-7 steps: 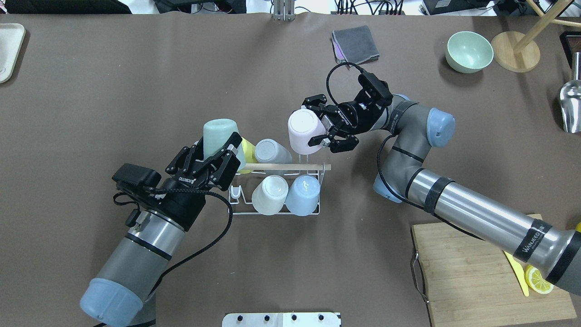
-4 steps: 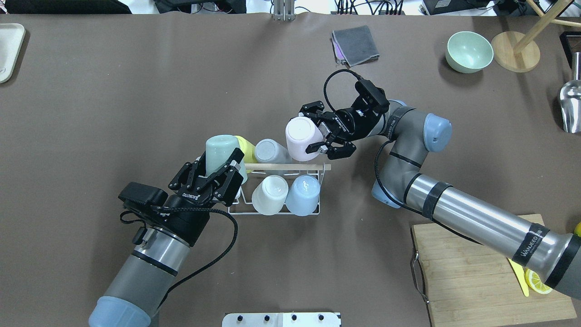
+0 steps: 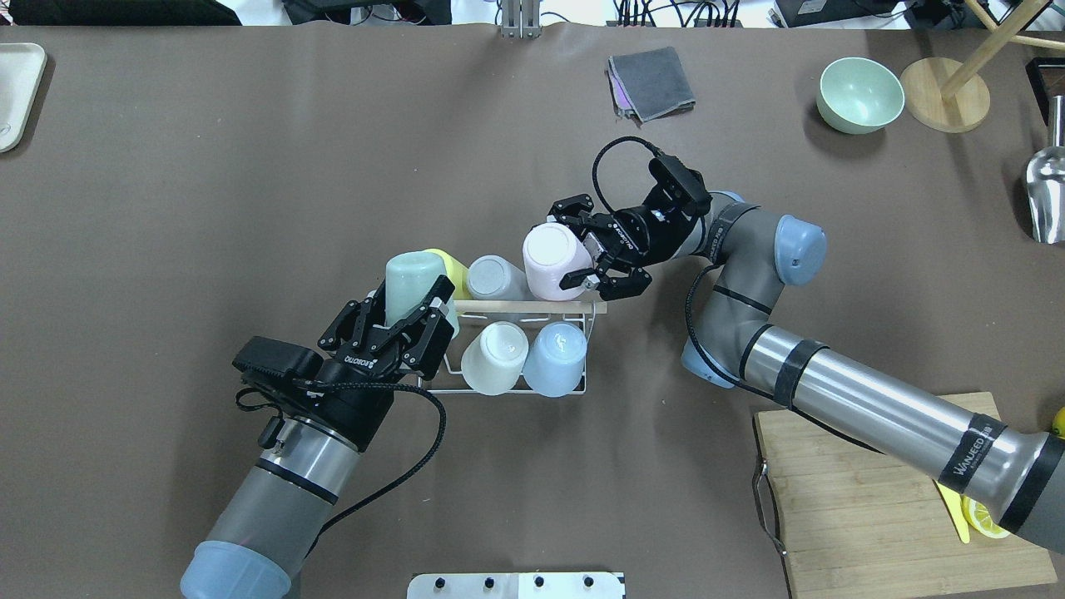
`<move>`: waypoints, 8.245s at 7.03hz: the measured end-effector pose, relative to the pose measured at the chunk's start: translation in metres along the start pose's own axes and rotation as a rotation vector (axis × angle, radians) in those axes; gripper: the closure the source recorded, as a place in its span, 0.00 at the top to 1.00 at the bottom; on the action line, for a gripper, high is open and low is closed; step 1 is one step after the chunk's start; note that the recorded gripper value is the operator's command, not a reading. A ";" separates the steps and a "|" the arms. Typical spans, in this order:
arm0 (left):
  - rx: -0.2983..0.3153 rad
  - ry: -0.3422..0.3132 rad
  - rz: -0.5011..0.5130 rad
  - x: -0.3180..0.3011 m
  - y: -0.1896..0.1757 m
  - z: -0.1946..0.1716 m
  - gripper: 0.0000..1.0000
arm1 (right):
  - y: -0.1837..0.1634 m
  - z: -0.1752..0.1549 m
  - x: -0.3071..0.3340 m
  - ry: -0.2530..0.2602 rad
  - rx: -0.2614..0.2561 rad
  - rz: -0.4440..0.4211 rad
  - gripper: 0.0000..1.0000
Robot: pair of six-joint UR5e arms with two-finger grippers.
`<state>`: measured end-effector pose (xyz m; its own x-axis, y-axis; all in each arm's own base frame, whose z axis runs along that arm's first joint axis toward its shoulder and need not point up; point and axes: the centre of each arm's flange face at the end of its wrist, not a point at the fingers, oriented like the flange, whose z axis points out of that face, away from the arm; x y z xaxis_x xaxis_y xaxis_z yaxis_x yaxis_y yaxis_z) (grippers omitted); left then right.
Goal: Place cup on cup holder
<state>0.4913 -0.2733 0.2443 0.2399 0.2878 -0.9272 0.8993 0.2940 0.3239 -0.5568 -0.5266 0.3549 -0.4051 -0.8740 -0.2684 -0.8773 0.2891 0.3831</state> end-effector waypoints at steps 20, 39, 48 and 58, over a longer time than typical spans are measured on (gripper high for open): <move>0.072 -0.074 0.039 -0.018 0.021 0.004 0.98 | -0.205 -0.173 -0.179 0.524 -0.297 0.692 0.99; -0.530 -0.321 0.392 -0.349 -0.198 0.146 0.97 | -0.282 -0.237 -0.214 1.205 -0.554 1.752 0.95; -1.010 -0.431 0.405 -0.534 -0.316 0.052 0.97 | -0.296 -0.280 -0.258 1.451 -1.141 1.788 1.00; -1.239 -0.705 0.204 -0.609 -0.395 -0.028 0.97 | -0.316 -0.337 -0.301 1.751 -1.617 1.114 1.00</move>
<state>-0.0199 -0.5395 0.6867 0.7800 0.0257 -0.6253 0.0249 0.9971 0.0720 -0.0710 -0.4860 0.6124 0.7661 -0.3350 0.5485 0.3738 0.9265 0.0437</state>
